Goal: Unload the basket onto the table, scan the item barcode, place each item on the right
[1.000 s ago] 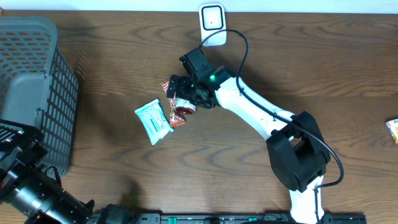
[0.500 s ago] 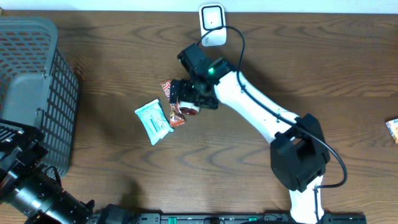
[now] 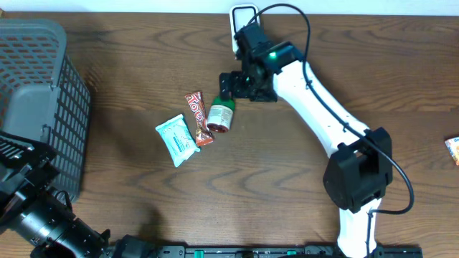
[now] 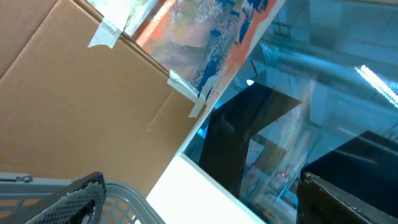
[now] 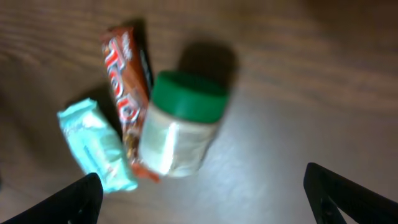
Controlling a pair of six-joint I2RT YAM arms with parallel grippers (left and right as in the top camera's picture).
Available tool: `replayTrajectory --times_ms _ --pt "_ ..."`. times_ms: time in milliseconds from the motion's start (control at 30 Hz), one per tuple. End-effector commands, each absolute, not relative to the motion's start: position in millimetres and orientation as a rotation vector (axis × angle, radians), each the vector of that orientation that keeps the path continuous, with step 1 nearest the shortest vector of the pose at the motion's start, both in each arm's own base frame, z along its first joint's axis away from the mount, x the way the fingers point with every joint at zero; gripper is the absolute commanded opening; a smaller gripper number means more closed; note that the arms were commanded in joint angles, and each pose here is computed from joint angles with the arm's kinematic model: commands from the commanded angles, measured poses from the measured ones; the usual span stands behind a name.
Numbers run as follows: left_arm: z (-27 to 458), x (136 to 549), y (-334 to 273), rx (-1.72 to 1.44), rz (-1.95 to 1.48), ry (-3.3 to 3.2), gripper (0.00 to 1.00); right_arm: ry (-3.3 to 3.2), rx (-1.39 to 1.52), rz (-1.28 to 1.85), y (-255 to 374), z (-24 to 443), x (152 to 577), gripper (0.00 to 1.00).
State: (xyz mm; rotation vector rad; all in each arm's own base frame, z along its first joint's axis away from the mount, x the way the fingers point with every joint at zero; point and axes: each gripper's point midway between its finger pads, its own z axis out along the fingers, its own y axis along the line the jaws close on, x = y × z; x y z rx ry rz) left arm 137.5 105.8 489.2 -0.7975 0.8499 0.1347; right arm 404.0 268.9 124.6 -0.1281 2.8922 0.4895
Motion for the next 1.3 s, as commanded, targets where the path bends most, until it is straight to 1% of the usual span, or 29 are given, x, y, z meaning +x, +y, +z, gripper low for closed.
replayTrajectory --times_ms 0,133,200,333,600,767,867,967,1200,1267 --pt "491.4 132.2 108.7 -0.808 0.139 0.838 0.98 2.912 -0.203 0.448 263.1 90.7 411.4 0.99" --pt "488.4 135.2 107.7 -0.799 0.153 0.861 0.98 2.930 -0.242 0.570 278.1 64.7 409.1 0.99" --pt "486.0 137.5 106.9 -0.793 0.164 0.878 0.98 2.922 -0.278 0.658 291.0 57.4 408.3 0.99" --pt "483.1 140.2 106.0 -0.785 0.178 0.900 0.98 2.890 -0.295 0.706 305.2 47.9 414.6 0.99" --pt "465.5 143.4 111.5 -0.823 0.258 0.974 0.98 2.978 -0.063 0.726 310.5 17.3 412.7 0.99" --pt "452.1 137.3 121.2 -0.901 0.326 1.001 0.98 3.043 0.090 0.724 313.5 -1.0 405.4 0.98" --pt "446.5 131.5 126.8 -0.953 0.354 1.000 0.98 3.049 0.109 0.726 318.8 -2.9 402.1 0.93" --pt "442.2 127.4 130.5 -0.989 0.377 1.001 0.98 3.053 0.159 0.734 322.4 -2.5 400.6 0.80" --pt "435.0 119.4 136.5 -1.055 0.413 0.998 0.98 3.069 0.186 0.748 326.6 -2.1 395.6 0.69" --pt "435.0 119.4 136.5 -1.055 0.413 0.998 0.98 3.063 0.188 0.729 324.6 -2.8 397.4 0.62"
